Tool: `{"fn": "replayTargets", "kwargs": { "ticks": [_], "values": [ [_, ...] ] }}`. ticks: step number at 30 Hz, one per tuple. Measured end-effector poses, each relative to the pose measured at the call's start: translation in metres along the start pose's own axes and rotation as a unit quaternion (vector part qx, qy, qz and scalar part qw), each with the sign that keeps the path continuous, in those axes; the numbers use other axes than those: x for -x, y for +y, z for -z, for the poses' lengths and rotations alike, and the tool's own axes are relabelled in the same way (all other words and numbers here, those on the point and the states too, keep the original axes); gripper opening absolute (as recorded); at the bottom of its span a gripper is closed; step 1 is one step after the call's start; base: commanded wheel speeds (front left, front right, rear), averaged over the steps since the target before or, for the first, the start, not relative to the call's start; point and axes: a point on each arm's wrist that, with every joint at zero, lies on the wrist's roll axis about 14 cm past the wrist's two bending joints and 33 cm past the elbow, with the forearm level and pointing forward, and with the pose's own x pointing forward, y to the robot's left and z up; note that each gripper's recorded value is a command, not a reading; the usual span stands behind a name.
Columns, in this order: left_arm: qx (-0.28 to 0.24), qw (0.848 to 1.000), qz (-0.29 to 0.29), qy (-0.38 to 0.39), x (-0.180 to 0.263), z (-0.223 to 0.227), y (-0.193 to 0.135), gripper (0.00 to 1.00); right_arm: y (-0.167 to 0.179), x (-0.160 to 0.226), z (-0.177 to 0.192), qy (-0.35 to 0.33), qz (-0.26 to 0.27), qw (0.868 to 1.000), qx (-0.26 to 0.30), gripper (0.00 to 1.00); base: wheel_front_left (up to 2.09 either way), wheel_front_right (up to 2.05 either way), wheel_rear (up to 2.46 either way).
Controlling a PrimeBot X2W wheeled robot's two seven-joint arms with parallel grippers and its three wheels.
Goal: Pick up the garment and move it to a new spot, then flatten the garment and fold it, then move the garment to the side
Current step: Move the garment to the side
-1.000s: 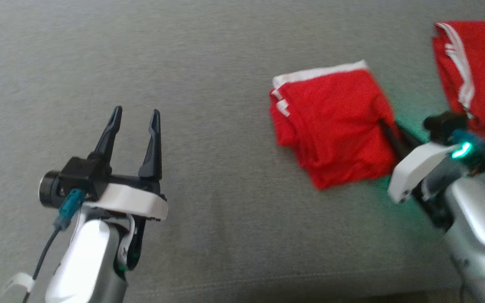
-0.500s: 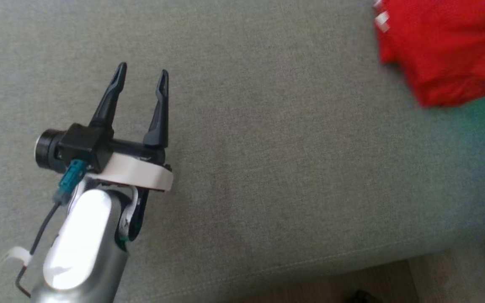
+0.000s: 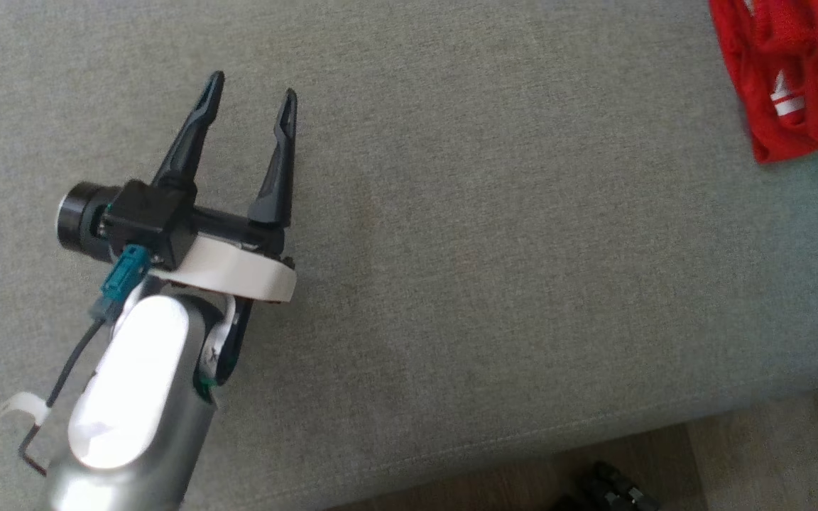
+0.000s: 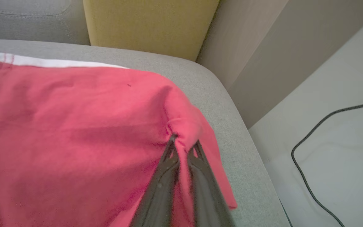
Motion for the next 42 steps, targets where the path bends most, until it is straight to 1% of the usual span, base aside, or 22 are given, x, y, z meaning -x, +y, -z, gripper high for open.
{"fn": "replayTargets", "kwargs": {
  "ticks": [3, 4, 5, 6, 13, 16, 20, 25, 29, 39, 42],
  "values": [
    [-0.002, 1.000, 0.000, 0.001, -0.002, 0.002, 0.003, 1.00, -0.003, -0.003, 0.006, 0.005, 0.007, 1.000, -0.011, 0.00, 0.00, 0.00, 0.00],
    [-0.002, 1.000, 0.000, 0.002, -0.002, 0.003, 0.003, 1.00, -0.003, -0.003, 0.008, 0.005, 0.008, 1.000, -0.016, 0.15, 0.00, 0.00, 0.00],
    [-0.002, 1.000, 0.000, 0.002, -0.002, 0.003, 0.003, 1.00, -0.003, -0.003, 0.008, 0.004, 0.009, 1.000, -0.018, 0.46, 0.00, 0.00, 0.00],
    [-0.002, 1.000, 0.001, 0.002, -0.002, 0.004, 0.002, 1.00, -0.004, -0.004, 0.008, 0.004, 0.012, 1.000, -0.021, 1.00, 0.00, 0.00, 0.00],
    [-0.005, 1.000, 0.004, -0.001, -0.002, -0.002, -0.001, 1.00, -0.008, 0.001, 0.005, -0.014, 0.023, 0.999, -0.046, 1.00, 0.00, 0.00, 0.00],
    [-0.007, 1.000, 0.003, -0.008, -0.001, -0.009, -0.003, 1.00, -0.001, 0.007, -0.011, -0.056, 0.018, 0.996, -0.066, 1.00, 0.00, 0.00, 0.00],
    [-0.005, 1.000, -0.005, -0.009, 0.007, -0.016, -0.004, 1.00, 0.021, 0.019, -0.031, -0.111, -0.004, 0.989, -0.096, 1.00, 0.00, 0.00, 0.00],
    [-0.005, 1.000, -0.028, 0.001, 0.029, -0.019, 0.002, 1.00, 0.048, 0.043, -0.030, -0.145, -0.035, 0.981, -0.120, 1.00, 0.00, 0.00, 0.00],
    [-0.006, 0.999, -0.046, -0.003, 0.044, -0.027, 0.006, 1.00, 0.081, 0.064, -0.036, -0.180, -0.071, 0.972, -0.136, 1.00, 0.00, 0.00, 0.00],
    [-0.005, 0.993, -0.119, 0.011, 0.099, -0.030, 0.033, 1.00, 0.167, 0.114, -0.046, -0.226, -0.149, 0.952, -0.143, 1.00, 0.00, 0.00, 0.00],
    [-0.009, 0.991, -0.132, 0.009, 0.108, -0.033, 0.039, 1.00, 0.181, 0.124, -0.053, -0.235, -0.163, 0.948, -0.142, 1.00, 0.00, 0.00, 0.00]
  ]
}}
